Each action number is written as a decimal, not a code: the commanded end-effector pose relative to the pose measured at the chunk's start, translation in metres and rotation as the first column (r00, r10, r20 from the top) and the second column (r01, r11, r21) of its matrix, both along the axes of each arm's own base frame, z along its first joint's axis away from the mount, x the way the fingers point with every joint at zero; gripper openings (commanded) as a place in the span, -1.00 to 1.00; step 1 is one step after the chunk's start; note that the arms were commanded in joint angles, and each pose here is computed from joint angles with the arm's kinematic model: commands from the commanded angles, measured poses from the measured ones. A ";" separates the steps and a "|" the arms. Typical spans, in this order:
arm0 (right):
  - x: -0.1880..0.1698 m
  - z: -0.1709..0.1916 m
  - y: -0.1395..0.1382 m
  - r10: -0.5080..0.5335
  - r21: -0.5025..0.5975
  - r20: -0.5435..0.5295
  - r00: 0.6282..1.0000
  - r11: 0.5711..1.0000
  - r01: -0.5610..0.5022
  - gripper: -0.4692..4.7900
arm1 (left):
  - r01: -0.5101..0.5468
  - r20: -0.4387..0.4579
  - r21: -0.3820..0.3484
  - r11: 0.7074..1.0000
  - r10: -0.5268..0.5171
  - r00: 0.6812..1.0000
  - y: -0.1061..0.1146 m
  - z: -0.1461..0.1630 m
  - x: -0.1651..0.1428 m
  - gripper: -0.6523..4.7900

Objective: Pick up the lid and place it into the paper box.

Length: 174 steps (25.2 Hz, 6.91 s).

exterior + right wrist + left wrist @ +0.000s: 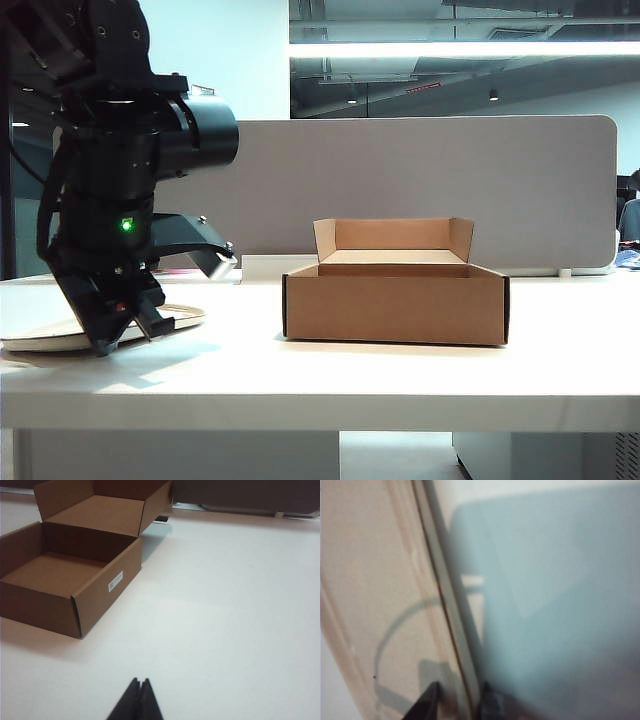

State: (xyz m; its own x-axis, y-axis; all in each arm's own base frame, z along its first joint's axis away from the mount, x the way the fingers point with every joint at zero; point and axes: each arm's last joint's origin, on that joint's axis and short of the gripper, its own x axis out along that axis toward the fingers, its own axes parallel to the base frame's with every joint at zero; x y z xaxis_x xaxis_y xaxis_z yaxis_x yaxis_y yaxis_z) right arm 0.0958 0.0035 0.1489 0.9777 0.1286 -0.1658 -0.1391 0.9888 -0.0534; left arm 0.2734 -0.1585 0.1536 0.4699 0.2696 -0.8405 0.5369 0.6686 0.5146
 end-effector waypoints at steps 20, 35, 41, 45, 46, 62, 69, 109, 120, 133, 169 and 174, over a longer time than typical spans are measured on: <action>0.000 -0.001 0.000 0.001 0.001 0.008 1.000 1.000 -0.001 -0.83 | 0.013 -0.015 0.015 1.000 -0.013 1.000 0.004 0.034 -0.004 -0.78; 0.000 -0.001 0.000 0.001 0.002 0.008 1.000 1.000 -0.001 -0.82 | 0.065 0.189 -0.072 0.995 -0.051 0.981 -0.014 0.114 0.008 -0.78; 0.000 -0.001 0.000 0.002 0.002 0.007 1.000 1.000 -0.002 -0.82 | 0.375 0.282 -0.118 0.919 -0.331 0.900 -0.057 0.139 -0.003 -0.78; 0.000 -0.001 0.000 0.002 0.002 0.007 1.000 1.000 -0.002 -0.82 | 0.516 0.348 -0.137 0.845 -0.447 0.824 -0.077 0.141 -0.005 -0.78; 0.000 -0.001 0.000 0.002 0.002 0.007 1.000 1.000 -0.002 -0.82 | 0.535 0.369 -0.134 0.834 -0.459 0.808 -0.080 0.141 -0.003 -0.78; 0.000 -0.001 0.000 0.002 0.002 0.007 1.000 1.000 -0.002 -0.83 | 0.666 0.305 -0.122 0.736 -0.611 0.731 -0.121 0.078 0.018 -0.78; 0.000 -0.001 0.000 0.002 0.003 0.007 1.000 1.000 -0.002 -0.83 | 0.695 0.284 0.026 0.718 -0.672 0.684 -0.132 0.076 0.009 -0.78; 0.001 0.000 0.000 -0.003 0.023 0.013 1.000 1.000 0.002 -0.83 | 0.670 0.485 -0.328 0.666 -0.490 0.724 -0.117 0.122 0.014 -0.45; 0.000 0.000 0.000 -0.002 0.023 0.013 1.000 1.000 0.002 -0.83 | 0.559 0.380 -0.470 0.684 -0.415 0.827 -0.114 0.090 0.033 -0.57; 0.000 0.000 0.000 -0.002 0.023 0.012 1.000 1.000 0.002 -0.83 | 0.498 0.245 -0.475 0.726 -0.434 0.867 -0.113 0.047 0.047 -0.64; 0.001 0.001 -0.004 -0.150 -0.008 0.029 0.988 0.989 0.150 -0.83 | 0.474 0.540 -0.575 0.667 -0.126 0.832 -0.039 0.211 0.003 -0.68; 0.001 0.005 -0.004 -0.147 -0.003 0.063 0.987 0.989 0.148 -0.83 | 0.460 0.548 -0.575 0.676 -0.099 0.830 -0.017 0.225 -0.012 -0.69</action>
